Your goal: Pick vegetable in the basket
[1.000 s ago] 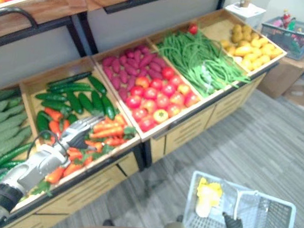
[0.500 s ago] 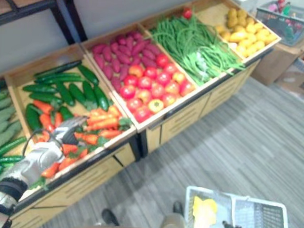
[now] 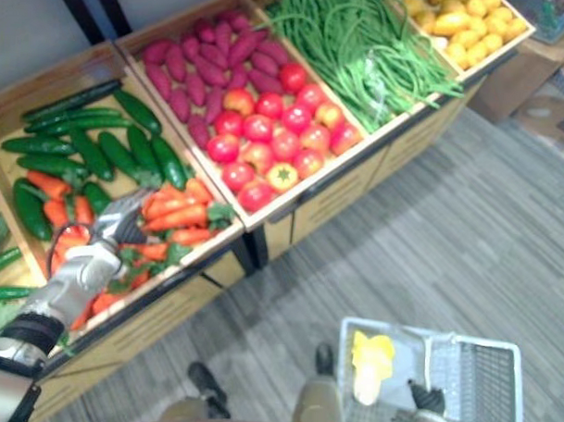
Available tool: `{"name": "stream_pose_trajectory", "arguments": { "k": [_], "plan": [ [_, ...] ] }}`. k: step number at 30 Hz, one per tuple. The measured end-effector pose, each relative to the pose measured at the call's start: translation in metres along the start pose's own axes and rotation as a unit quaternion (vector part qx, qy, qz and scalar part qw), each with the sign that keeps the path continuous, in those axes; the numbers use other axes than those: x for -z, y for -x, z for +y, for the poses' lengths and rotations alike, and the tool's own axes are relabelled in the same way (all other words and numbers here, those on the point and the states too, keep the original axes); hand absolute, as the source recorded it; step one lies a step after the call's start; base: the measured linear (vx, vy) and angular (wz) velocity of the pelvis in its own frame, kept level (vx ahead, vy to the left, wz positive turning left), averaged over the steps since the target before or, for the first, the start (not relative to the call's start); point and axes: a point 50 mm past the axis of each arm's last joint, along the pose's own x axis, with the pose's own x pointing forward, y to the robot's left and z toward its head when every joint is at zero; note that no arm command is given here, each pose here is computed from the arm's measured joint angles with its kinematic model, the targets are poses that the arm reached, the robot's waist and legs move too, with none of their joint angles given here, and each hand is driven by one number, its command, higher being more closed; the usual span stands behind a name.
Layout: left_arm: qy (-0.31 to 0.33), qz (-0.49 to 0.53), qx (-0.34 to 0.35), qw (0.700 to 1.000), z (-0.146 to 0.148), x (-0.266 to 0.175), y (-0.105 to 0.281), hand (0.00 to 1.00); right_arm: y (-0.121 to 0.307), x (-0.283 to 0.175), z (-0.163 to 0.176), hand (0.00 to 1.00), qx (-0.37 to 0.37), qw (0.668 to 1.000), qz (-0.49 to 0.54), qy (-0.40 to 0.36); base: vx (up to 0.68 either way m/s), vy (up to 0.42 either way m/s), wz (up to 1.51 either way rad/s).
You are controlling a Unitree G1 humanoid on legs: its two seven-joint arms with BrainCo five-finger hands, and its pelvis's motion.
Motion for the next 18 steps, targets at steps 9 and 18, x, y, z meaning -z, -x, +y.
{"name": "stream_pose_trajectory", "arguments": {
  "k": [9,18],
  "plan": [
    [-0.016,-0.011,-0.008,1.000,0.006,-0.005,-0.007,0.00,-0.003,-0.011,0.004,1.00,-0.004,1.000,-0.015,-0.003,0.01,0.005,-0.12],
    [-0.041,0.019,-0.025,0.999,0.017,0.003,-0.021,1.00,-0.003,-0.016,0.007,1.00,-0.009,1.000,-0.024,0.002,0.02,-0.006,-0.13]
  ]
}}
